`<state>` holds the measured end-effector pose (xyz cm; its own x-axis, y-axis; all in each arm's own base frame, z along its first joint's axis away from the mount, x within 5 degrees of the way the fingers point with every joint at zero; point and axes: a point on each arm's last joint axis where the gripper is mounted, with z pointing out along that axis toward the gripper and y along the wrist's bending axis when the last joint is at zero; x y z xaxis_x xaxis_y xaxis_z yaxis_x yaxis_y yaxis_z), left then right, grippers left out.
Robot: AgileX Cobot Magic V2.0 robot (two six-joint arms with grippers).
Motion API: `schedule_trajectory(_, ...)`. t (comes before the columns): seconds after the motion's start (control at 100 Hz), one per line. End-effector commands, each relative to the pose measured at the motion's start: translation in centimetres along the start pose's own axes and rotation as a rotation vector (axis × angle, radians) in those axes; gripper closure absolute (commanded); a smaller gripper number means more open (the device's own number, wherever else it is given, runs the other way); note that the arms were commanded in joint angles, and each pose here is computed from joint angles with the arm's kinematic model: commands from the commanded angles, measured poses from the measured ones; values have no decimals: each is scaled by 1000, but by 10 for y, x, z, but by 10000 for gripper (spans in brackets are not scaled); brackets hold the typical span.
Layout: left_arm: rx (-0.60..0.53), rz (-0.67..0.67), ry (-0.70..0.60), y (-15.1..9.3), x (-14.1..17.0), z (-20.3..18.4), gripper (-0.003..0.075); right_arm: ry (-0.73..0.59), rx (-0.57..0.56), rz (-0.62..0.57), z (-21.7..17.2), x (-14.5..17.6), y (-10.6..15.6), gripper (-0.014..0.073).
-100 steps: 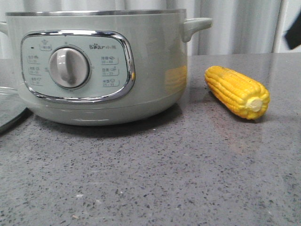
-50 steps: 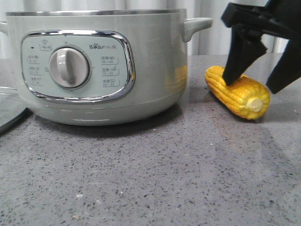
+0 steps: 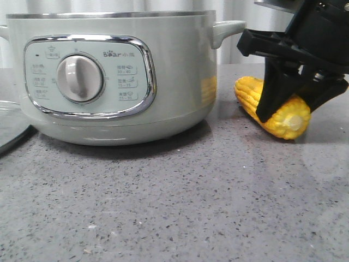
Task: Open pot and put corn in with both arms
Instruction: 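Lift the corn cob with the right gripper and carry it over the pot, then lower the corn cob into the pot and open the right gripper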
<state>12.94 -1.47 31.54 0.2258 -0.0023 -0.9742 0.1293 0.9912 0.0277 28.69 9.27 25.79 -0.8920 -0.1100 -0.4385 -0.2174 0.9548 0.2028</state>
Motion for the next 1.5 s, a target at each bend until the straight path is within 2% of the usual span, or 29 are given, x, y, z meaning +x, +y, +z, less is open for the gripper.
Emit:
schedule_trajectory(0.0, 9, -8, -105, -1, -18, 2, 363, -58, -6, -23, -17, -7, 4, 667)
schedule_trajectory(0.17, 9, -8, -105, -1, -18, 2, 363, -79, 35, -20, -36, -5, -8, 667)
schedule_trajectory(0.33, 9, -8, -105, -1, -18, 2, 363, -181, 98, 38, -78, 1, -30, 667)
schedule_trajectory(0.42, 9, -8, -105, -1, -18, 2, 363, -248, 124, 44, -102, 6, -33, 667)
schedule_trajectory(0.64, 9, -8, -105, -1, -18, 2, 363, -465, 93, -4, -157, 8, -13, 667)
schedule_trajectory(0.82, 9, -8, -105, -1, -18, 2, 363, -573, -38, -117, -182, -5, 26, 666)
schedule_trajectory(0.99, 9, -8, -105, -1, -18, 2, 363, -672, -175, -227, -171, -24, 72, 617)
schedule_trajectory(1.18, 9, -10, -105, -1, -18, 2, 363, -612, -258, -307, -132, -47, 117, 507)
schedule_trajectory(1.37, 9, -10, -105, -1, -18, 2, 363, -558, -264, -323, -101, -70, 135, 292)
schedule_trajectory(1.44, 9, -10, -105, -1, -18, 2, 363, -535, -261, -325, -95, -73, 137, 245)
schedule_trajectory(1.49, 9, -10, -105, -1, -18, 2, 363, -528, -259, -326, -92, -74, 137, 242)
